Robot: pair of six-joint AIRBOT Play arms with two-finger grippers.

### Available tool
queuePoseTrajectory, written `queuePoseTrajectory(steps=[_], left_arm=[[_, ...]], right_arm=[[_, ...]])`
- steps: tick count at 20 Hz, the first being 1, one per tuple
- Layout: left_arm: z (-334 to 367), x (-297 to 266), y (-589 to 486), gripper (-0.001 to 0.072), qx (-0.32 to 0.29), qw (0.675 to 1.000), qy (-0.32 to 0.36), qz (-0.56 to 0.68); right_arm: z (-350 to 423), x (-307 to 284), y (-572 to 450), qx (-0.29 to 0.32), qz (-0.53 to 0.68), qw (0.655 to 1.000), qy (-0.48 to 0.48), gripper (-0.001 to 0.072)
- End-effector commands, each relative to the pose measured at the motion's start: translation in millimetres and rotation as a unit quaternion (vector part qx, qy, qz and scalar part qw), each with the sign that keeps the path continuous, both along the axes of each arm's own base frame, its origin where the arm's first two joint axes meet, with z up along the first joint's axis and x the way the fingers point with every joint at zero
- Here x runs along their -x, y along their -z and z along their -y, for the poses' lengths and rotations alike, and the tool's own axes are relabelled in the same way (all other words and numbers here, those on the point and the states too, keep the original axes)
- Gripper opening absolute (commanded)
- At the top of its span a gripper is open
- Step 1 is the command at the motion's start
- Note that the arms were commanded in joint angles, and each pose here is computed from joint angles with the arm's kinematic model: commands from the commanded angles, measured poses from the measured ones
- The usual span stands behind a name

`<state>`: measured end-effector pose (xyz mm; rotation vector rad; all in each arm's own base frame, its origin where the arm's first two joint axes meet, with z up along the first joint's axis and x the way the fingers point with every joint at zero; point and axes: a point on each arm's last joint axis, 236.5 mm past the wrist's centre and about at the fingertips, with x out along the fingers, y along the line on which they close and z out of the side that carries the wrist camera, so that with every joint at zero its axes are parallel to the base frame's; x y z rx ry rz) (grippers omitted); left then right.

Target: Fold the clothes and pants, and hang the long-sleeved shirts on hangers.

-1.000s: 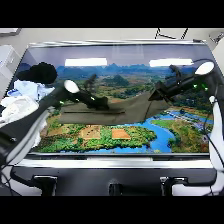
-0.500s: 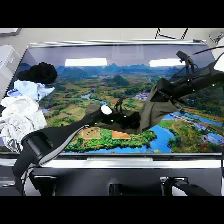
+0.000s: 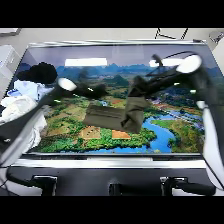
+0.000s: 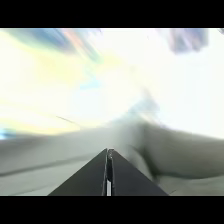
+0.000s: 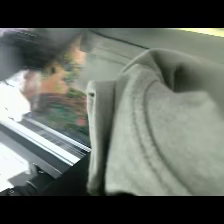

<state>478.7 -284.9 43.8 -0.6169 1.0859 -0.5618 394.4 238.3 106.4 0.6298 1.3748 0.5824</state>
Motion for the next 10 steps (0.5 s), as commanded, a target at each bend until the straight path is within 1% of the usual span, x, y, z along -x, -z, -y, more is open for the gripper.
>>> queuePoseTrajectory(steps=[1,4,5,6,7,8,9,10], left_arm=[[-148.6,-3.7,-80.0,0.0023,-0.101,0.989,-0.075,0.072],[-200.3,21.8,-153.8,0.0023,-0.123,0.975,-0.115,0.143],[-209.8,29.1,-168.4,0.0023,-0.135,0.97,-0.124,0.16],[-216.8,36.1,-179.2,0.0023,-0.149,0.965,-0.129,0.174],[-222.0,41.3,-182.9,0.0023,-0.164,0.961,-0.13,0.18],[-225.6,46.2,-182.1,0.0023,-0.175,0.96,-0.131,0.175],[-227.4,49.7,-178.3,0.0023,-0.182,0.961,-0.129,0.166],[-229.1,52.5,-173.8,0.0023,-0.189,0.961,-0.125,0.157]], right_arm=[[-78.6,-17.5,49.0,-0.06,-0.035,0.998,0.003,0.0043],[-143.7,-17.2,102.4,-0.123,-0.114,0.985,0.027,0.0044],[-163.4,-15.0,119.6,-0.137,-0.135,0.981,0.039,0.0104],[-179.4,-12.7,129.1,-0.156,-0.156,0.974,0.05,0.0366],[-188.7,-15.2,128.7,-0.183,-0.157,0.969,0.051,0.0586],[-190.1,-22.4,118.3,-0.212,-0.142,0.966,0.048,0.0612],[-181.8,-31.5,104.1,-0.234,-0.13,0.962,0.047,0.0623],[-161.4,-41.6,90.0,-0.243,-0.115,0.962,0.042,0.0624]])
